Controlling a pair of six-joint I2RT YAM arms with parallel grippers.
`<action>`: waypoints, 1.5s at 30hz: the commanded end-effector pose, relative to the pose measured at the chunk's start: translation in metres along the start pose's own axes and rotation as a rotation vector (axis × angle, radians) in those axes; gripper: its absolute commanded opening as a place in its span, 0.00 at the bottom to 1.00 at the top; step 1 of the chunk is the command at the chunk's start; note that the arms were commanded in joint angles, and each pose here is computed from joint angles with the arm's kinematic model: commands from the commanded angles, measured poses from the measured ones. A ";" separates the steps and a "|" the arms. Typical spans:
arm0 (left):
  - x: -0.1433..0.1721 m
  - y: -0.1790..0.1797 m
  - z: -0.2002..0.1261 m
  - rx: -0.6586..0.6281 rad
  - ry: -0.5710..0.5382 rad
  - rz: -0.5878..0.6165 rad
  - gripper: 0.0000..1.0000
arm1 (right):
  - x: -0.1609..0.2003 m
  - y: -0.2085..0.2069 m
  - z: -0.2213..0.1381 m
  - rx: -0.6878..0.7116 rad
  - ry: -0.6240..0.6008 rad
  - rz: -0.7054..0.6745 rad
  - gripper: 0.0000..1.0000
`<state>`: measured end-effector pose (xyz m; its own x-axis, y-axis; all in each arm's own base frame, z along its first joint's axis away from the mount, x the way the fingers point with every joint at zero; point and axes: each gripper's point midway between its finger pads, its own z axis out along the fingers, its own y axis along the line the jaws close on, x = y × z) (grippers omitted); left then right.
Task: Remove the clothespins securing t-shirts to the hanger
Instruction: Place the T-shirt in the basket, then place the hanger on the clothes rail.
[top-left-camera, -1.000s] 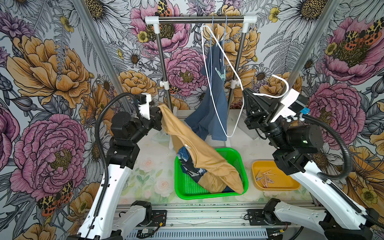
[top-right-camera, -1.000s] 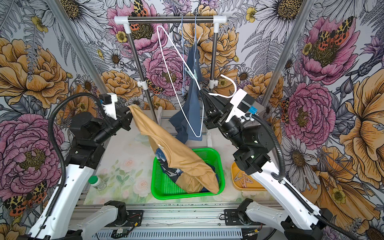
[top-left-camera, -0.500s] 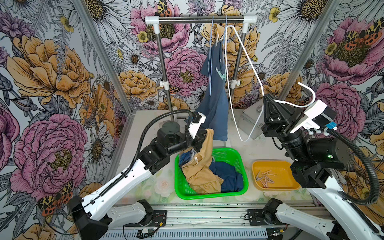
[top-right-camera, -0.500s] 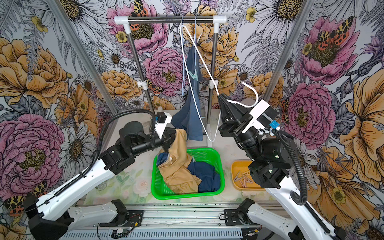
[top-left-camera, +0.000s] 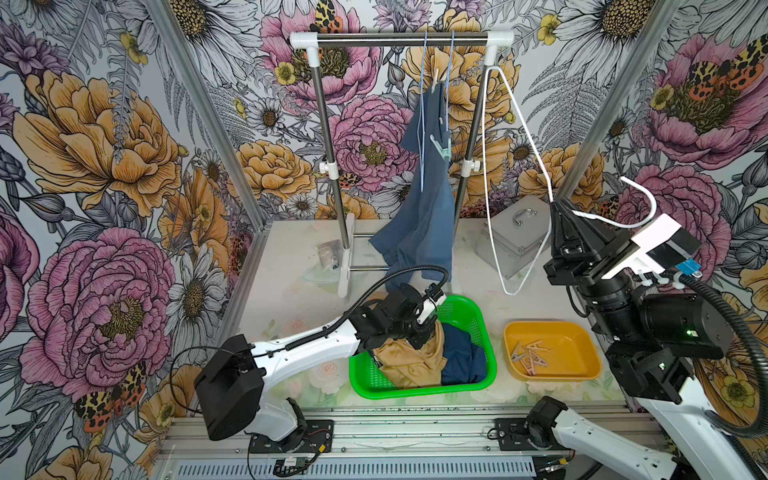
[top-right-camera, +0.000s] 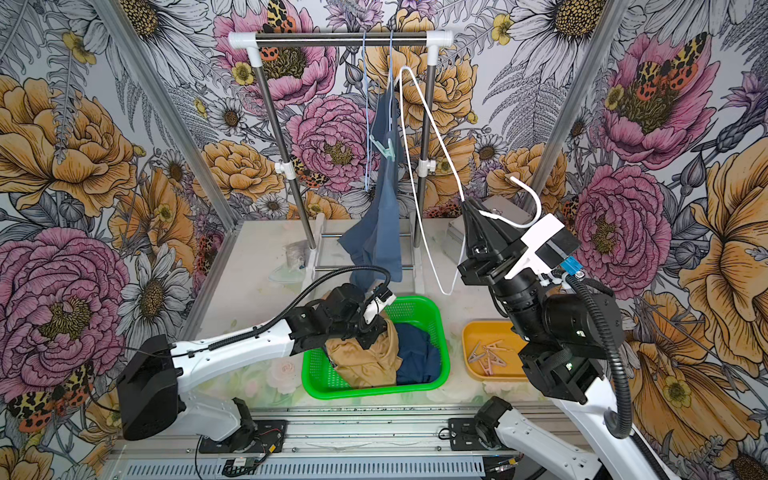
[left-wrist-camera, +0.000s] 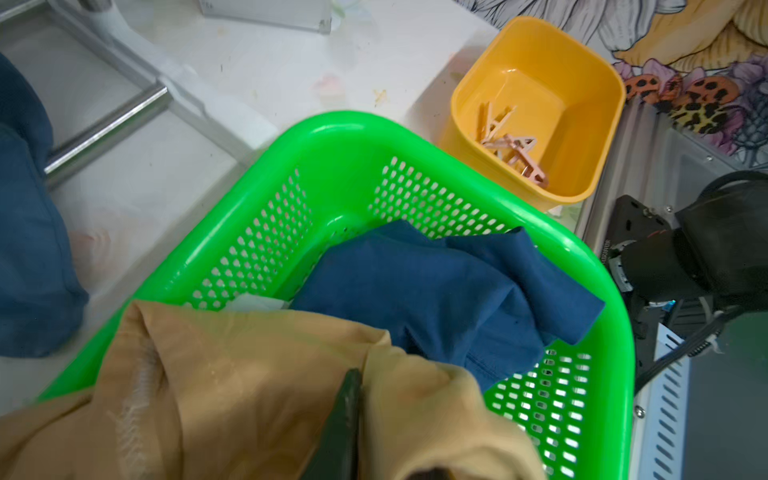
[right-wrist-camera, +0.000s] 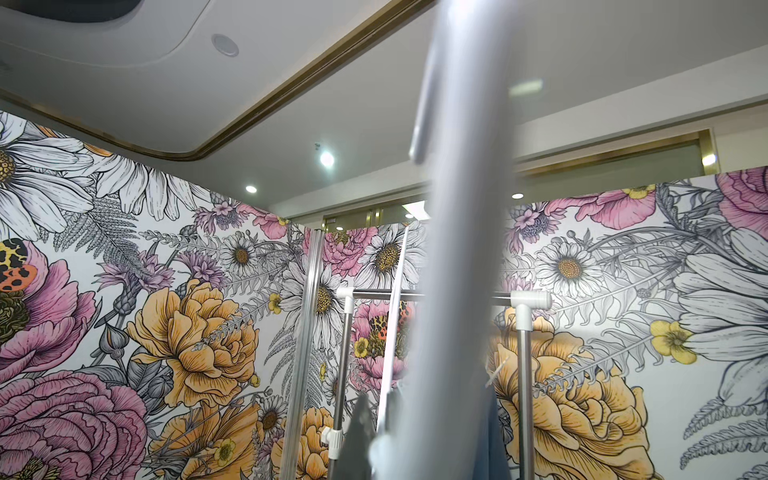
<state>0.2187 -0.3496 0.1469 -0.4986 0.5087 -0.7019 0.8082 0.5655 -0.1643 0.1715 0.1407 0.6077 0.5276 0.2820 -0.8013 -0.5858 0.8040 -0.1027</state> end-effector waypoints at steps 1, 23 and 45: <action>-0.017 0.000 -0.009 -0.020 -0.032 0.006 0.36 | 0.012 -0.005 -0.001 0.026 0.055 -0.023 0.00; -0.062 0.010 -0.160 -0.320 -0.179 0.386 0.87 | 0.047 -0.003 -0.006 0.009 0.261 -0.013 0.00; -0.154 -0.012 -0.250 -0.394 -0.524 0.977 0.78 | 0.183 0.047 -0.023 -0.053 0.727 0.339 0.00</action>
<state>0.2073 -0.2672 0.4167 0.4734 0.5865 -0.6572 0.6139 0.3154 0.7237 0.2231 0.2112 0.4621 -0.1277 0.0941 -0.9873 -0.6933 0.7034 0.1567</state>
